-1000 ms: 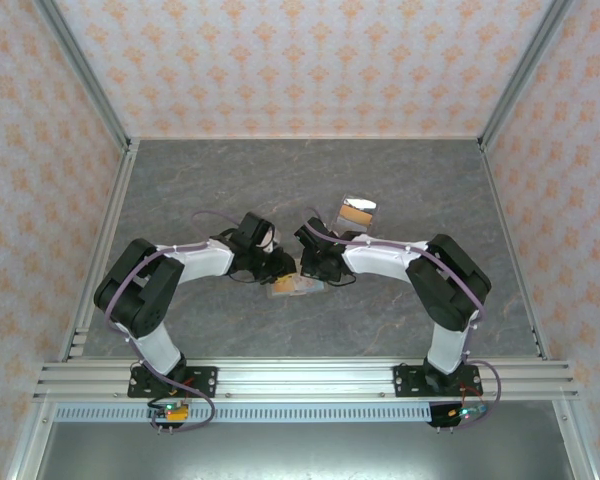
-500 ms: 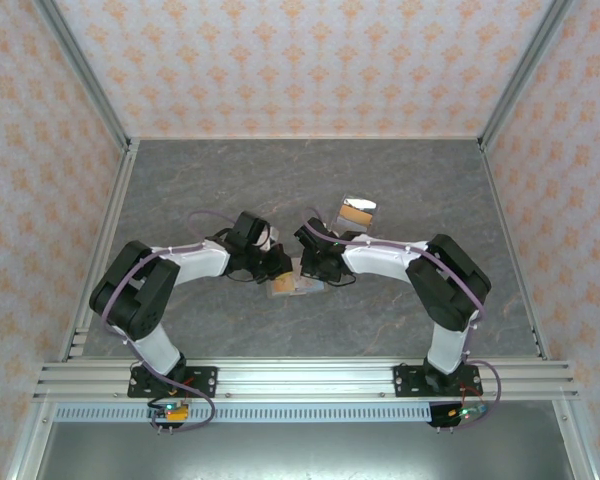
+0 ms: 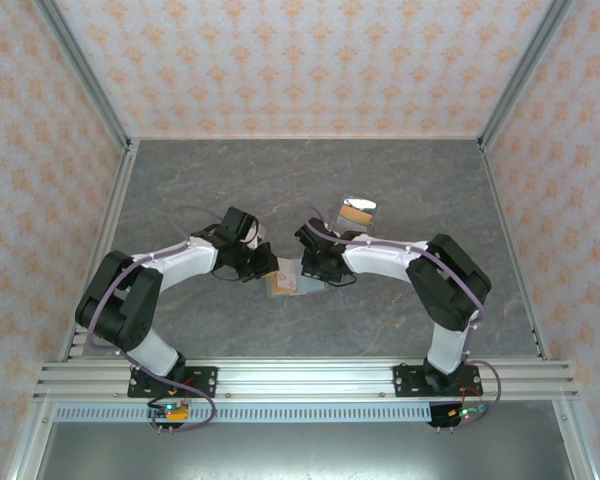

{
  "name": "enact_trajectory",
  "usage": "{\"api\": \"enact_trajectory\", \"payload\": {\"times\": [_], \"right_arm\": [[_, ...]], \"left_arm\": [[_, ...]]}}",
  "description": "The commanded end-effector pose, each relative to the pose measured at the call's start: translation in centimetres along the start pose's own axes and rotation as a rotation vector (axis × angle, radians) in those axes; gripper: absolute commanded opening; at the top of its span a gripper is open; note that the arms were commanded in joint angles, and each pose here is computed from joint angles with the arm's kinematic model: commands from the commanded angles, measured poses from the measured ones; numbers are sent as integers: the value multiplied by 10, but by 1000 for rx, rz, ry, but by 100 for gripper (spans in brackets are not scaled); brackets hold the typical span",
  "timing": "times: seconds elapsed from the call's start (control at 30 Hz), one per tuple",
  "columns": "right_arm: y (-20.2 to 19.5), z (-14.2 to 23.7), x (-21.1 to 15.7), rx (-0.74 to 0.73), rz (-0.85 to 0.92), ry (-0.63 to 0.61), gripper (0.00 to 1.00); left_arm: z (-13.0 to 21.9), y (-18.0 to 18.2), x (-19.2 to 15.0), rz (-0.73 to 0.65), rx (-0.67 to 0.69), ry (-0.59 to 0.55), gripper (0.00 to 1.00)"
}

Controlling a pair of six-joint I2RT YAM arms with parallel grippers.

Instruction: Take the credit cards out of the card holder

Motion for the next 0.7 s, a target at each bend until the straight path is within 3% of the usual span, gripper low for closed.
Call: {"api": "enact_trajectory", "payload": {"times": [0.0, 0.13, 0.23, 0.37, 0.5, 0.67], "right_arm": [[-18, -3, -5, -77, -5, 27, 16], [-6, 20, 7, -6, 19, -36, 20], [3, 42, 16, 83, 30, -92, 31], [11, 70, 28, 220, 7, -136, 42], [20, 89, 42, 334, 12, -153, 62], [22, 107, 66, 601, -70, -183, 77]], "left_arm": [[17, 4, 5, -19, 76, -47, 7], [34, 0, 6, -30, 100, -85, 7], [50, -12, 7, -48, 63, -129, 7], [70, -37, 9, -73, -49, -182, 6], [84, -67, 13, -82, -193, -197, 6], [97, -99, 17, -87, -343, -184, 6]]}}
Point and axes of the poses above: each hand's point on the last joint's axis, 136 mm out from that joint toward the fingers, its own z axis back along the fingers, its own y axis along the line the jaws close on, x = y × z, the point moved 5 cm from there along z, back along the fingers, and after that the axes turned 7 degrees about z, right-handed, at the moved point
